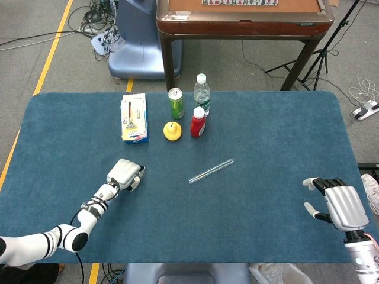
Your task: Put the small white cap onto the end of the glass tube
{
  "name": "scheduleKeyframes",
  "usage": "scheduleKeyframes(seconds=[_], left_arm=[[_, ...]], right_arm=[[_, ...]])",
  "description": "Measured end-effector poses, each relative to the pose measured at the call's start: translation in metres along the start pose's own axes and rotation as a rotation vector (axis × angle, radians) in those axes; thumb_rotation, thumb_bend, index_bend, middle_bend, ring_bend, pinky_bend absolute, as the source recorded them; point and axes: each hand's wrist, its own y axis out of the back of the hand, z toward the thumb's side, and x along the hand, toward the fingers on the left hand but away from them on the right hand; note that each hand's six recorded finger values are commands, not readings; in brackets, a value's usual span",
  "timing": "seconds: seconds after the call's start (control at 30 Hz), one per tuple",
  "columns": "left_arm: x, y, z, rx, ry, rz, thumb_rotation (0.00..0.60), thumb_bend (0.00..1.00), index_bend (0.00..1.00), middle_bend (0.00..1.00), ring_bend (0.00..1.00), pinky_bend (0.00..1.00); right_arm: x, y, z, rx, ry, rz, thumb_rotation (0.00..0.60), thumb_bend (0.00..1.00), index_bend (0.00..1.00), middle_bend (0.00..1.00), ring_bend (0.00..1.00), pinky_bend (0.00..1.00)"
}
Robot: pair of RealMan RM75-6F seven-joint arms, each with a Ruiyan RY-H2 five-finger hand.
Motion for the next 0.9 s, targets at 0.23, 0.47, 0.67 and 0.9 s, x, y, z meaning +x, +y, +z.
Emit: scheduleKeyframes(seconds=[0.23, 0.47, 0.67, 0.9], left_arm=[[0.001, -0.001, -0.002, -0.001, 0.003, 0.001, 0.600, 0.29, 0.48, 1.00, 1.00, 1.00], [0.002, -0.002, -0.003, -0.002, 0.004, 0.001, 0.600, 0.29, 0.50, 1.00, 1.00, 1.00], [0.002, -0.002, -0.003, -0.005, 0.002, 0.004, 0.600, 0.29, 0.53, 1.00, 1.00, 1.00], [-0.002, 0.008, -0.009, -0.011, 0.007, 0.030, 0.600, 0.29, 0.54, 1.00, 1.00, 1.00]], right_arm=[[-0.001, -0.001, 0.001, 0.000, 0.000, 0.004, 0.600, 0.24, 0.38, 0.45, 0.44, 0.40], [-0.001, 0.000, 0.001, 0.001, 0.001, 0.004, 0.600, 0.24, 0.38, 0.45, 0.45, 0.40], [-0.001, 0.000, 0.002, 0.001, 0.002, 0.002, 0.600, 0.24, 0.38, 0.46, 0.45, 0.40], [-0.004, 0.000, 0.007, 0.004, 0.024, 0.006, 0.600, 0.24, 0.38, 0.46, 0.45, 0.41]])
